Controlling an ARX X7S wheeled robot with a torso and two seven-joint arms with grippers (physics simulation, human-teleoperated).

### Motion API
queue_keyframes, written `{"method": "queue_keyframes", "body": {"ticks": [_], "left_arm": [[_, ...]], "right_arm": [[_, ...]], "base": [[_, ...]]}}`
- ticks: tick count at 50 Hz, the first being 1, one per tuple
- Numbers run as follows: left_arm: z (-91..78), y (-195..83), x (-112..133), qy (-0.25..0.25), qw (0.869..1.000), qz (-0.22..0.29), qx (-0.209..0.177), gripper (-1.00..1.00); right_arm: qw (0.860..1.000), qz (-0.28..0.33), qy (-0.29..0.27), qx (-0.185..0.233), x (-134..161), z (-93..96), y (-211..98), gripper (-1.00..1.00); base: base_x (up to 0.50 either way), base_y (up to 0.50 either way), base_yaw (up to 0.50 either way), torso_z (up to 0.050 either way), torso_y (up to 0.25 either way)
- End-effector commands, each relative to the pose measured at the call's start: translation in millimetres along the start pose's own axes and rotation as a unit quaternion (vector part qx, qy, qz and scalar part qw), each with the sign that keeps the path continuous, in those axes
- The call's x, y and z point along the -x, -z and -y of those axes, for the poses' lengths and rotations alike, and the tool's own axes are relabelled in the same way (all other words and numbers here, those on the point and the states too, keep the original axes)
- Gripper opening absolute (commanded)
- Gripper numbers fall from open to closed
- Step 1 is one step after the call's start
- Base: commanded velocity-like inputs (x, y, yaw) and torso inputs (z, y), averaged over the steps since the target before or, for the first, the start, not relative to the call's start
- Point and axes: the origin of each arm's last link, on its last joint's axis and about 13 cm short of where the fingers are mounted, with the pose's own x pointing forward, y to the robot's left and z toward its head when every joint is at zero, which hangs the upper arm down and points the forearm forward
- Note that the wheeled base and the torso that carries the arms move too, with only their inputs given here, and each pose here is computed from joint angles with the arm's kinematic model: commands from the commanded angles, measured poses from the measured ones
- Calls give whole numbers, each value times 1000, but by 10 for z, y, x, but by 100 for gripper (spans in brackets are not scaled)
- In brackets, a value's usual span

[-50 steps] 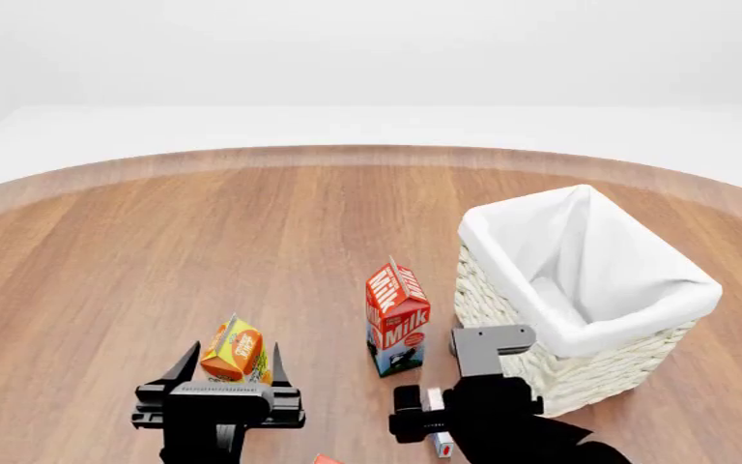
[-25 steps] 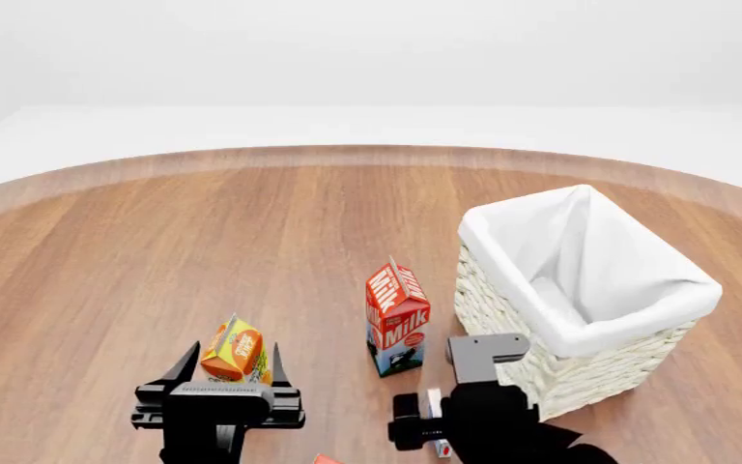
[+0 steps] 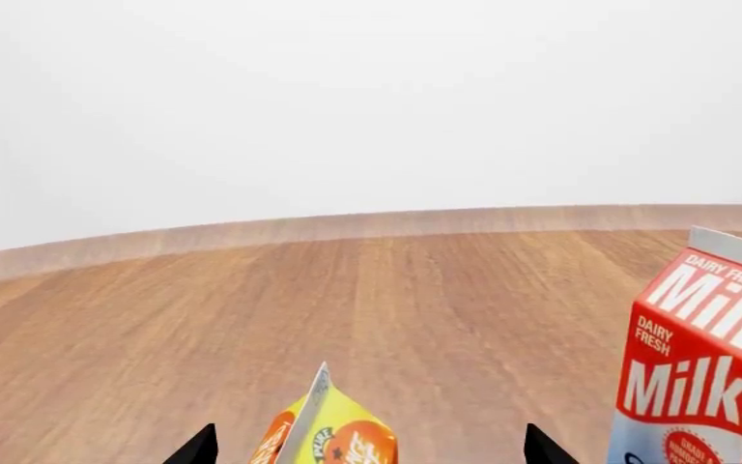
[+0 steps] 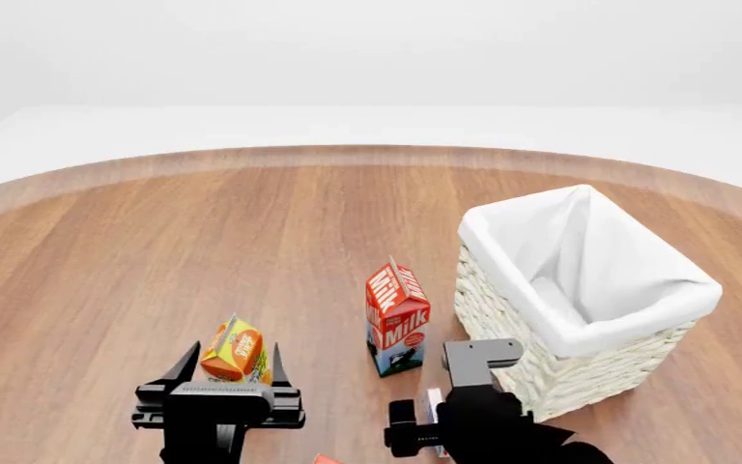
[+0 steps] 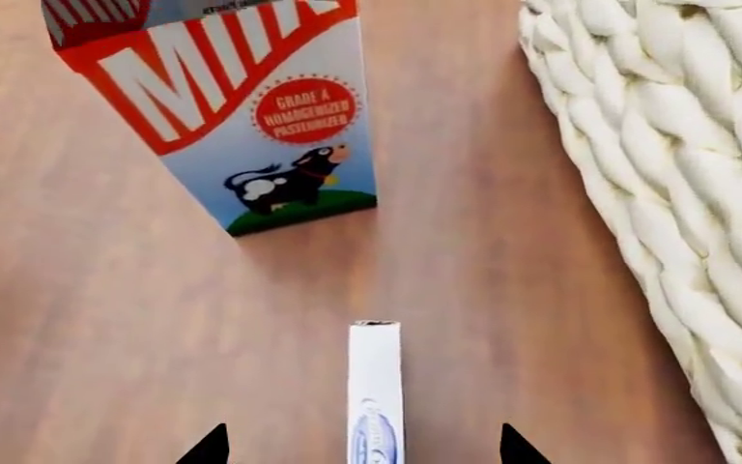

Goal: Pick up the cream cheese box and the butter, and put them in the basket.

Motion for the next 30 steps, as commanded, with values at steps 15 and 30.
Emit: {"method": "queue_keyframes", "body": {"ticks": [15,30], "left_arm": [[1,-6,4,0,1000,0,-1,100],[0,2,3,0,1000,1,-1,100]], "right_arm": [[1000,-21,1,-6,-82,-5,69,100],[1000,-18,11,-2,-95,2,76,-100]], "base": [[0,0,0,0,0],[0,0,0,0,0]]}}
